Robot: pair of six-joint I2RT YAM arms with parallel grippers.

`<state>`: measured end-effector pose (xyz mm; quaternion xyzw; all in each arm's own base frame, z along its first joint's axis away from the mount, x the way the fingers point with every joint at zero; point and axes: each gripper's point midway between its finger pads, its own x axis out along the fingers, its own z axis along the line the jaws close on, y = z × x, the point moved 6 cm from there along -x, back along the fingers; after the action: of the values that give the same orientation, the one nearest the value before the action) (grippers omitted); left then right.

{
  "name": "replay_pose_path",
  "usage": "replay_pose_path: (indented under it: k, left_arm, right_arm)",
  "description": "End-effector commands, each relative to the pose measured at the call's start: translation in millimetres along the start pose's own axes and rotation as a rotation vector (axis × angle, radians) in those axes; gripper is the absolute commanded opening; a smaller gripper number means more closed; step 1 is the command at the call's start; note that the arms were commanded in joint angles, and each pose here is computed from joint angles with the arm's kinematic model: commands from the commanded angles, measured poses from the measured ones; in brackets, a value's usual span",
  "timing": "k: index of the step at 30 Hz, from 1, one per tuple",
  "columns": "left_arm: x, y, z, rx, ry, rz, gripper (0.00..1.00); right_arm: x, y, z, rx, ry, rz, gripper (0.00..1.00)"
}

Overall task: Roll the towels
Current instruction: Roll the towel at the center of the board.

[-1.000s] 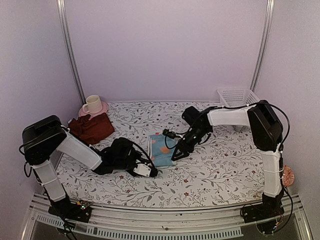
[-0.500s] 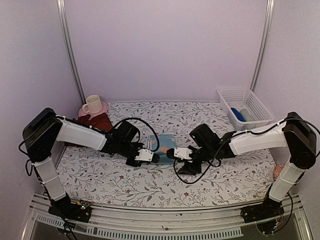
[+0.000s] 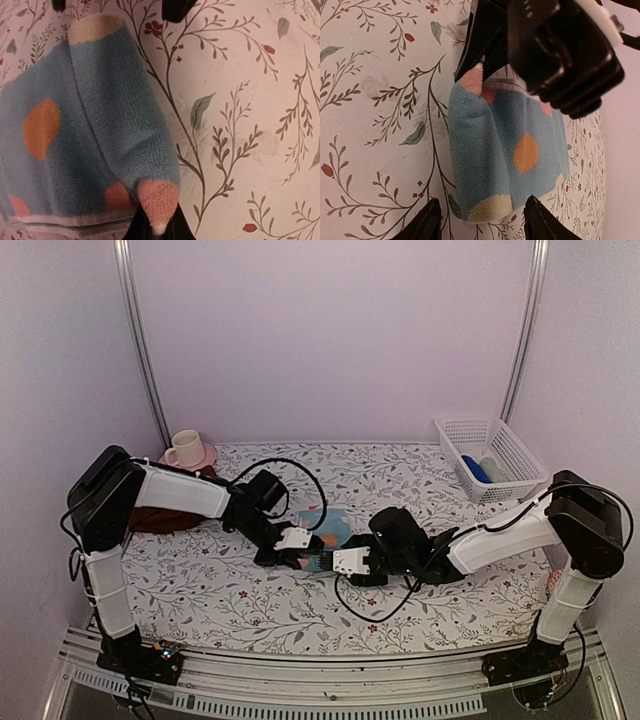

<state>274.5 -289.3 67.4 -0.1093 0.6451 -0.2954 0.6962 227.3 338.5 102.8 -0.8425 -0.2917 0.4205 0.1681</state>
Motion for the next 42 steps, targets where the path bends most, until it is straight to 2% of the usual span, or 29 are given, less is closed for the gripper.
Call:
replay_pose_path:
  k: [1, 8, 13, 15, 23, 25, 26, 28, 38, 42]
  left_arm:
    - [12, 17, -12, -0.107, 0.130, 0.045, 0.00]
    - [10, 22, -1, -0.162, 0.160, 0.032, 0.00]
    - [8, 23, 2, -0.173, 0.169, 0.023, 0.00]
    - [8, 24, 2, -0.177, 0.174, 0.025, 0.00]
    - [7, 27, 6, -0.200, 0.187, 0.020, 0.00]
    - [6, 27, 7, -0.200, 0.184, 0.016, 0.02]
    - [5, 26, 8, -0.198, 0.178, 0.011, 0.03]
    - [1, 25, 10, -0.199, 0.155, -0.001, 0.11]
    - [-41, 11, 24, -0.166, -0.080, -0.066, 0.63]
    - [-61, 10, 28, -0.140, -0.228, -0.116, 0.74]
  right_arm:
    - [14, -7, -5, -0.085, 0.074, 0.018, 0.58]
    - [32, -6, -1, -0.119, 0.083, 0.062, 0.57]
    - [46, -2, 0, -0.130, 0.101, 0.112, 0.52]
    - [49, 1, 2, -0.133, 0.101, 0.131, 0.49]
    - [52, 2, 7, -0.122, 0.069, 0.146, 0.22]
    - [53, 3, 9, -0.121, 0.056, 0.151, 0.20]
    - [54, 3, 9, -0.119, 0.048, 0.157, 0.15]
    - [56, 3, 12, -0.111, 0.014, 0.167, 0.13]
    - [56, -3, 22, -0.029, -0.143, 0.183, 0.10]
    - [53, -10, 24, 0.009, -0.217, 0.176, 0.10]
